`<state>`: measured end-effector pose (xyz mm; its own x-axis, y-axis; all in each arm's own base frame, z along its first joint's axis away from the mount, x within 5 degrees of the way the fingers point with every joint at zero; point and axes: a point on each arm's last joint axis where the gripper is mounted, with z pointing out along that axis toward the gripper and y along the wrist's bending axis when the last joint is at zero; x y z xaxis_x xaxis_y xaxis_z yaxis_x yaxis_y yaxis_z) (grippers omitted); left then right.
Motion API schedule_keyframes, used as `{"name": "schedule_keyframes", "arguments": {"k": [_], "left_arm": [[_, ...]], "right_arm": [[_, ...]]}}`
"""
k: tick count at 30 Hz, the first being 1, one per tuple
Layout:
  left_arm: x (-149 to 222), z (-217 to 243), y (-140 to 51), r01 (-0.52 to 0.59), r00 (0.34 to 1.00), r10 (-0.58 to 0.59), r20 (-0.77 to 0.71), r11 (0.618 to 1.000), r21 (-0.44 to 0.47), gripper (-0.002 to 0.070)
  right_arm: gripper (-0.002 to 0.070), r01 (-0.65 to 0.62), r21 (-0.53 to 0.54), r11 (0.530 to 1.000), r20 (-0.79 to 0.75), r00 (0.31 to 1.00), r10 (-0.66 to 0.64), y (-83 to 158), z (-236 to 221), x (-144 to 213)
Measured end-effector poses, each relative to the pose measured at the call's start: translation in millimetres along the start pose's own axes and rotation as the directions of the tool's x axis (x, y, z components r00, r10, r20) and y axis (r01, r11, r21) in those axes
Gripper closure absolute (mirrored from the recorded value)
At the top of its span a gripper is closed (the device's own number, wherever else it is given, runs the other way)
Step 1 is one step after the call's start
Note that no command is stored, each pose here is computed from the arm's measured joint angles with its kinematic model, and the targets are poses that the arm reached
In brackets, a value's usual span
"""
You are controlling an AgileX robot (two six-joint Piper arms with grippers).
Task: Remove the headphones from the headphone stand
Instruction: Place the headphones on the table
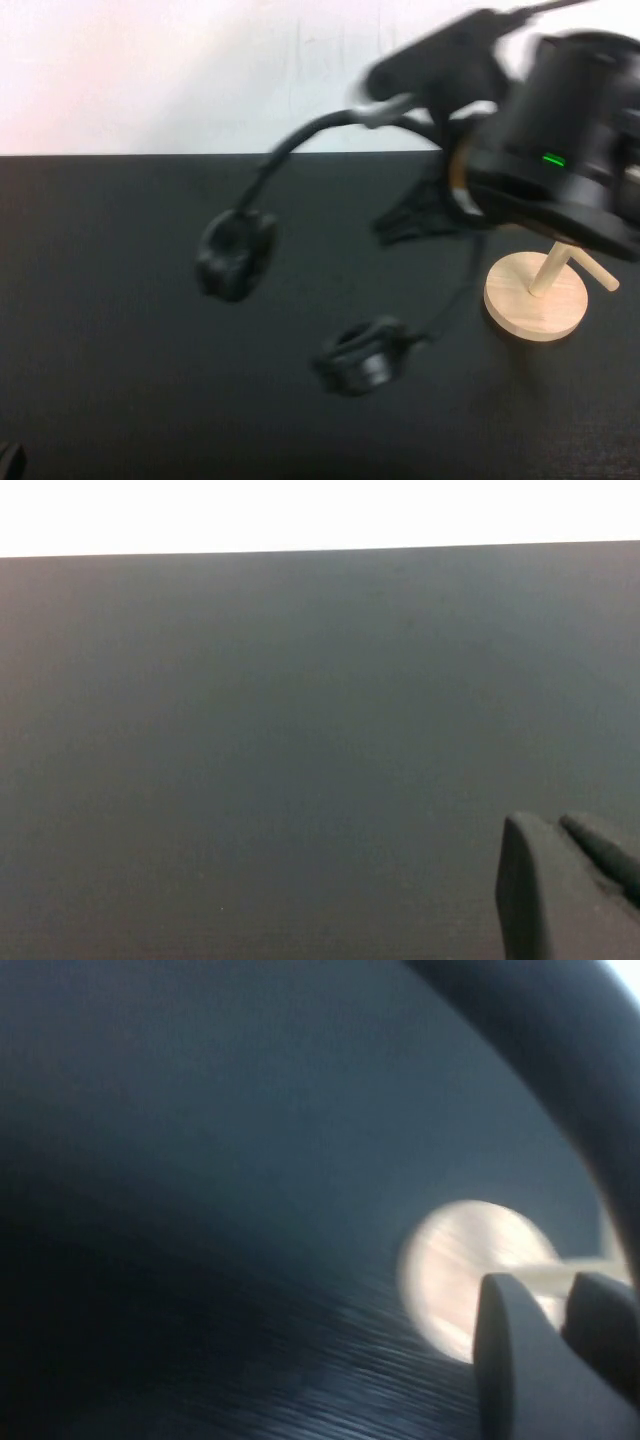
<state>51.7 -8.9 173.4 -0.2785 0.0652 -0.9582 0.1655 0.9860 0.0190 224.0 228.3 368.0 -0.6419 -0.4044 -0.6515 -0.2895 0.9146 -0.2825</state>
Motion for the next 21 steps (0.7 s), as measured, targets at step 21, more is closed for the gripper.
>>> {"name": "schedule_keyframes", "arguments": {"k": [21], "left_arm": [[0.0,0.0,0.0,0.000,1.000,0.000,0.000,1.000,0.000,0.0679]], "right_arm": [[0.0602,-0.102,-0.063,0.993,-0.356,0.932,0.073,17.4,201.2,10.1]]}}
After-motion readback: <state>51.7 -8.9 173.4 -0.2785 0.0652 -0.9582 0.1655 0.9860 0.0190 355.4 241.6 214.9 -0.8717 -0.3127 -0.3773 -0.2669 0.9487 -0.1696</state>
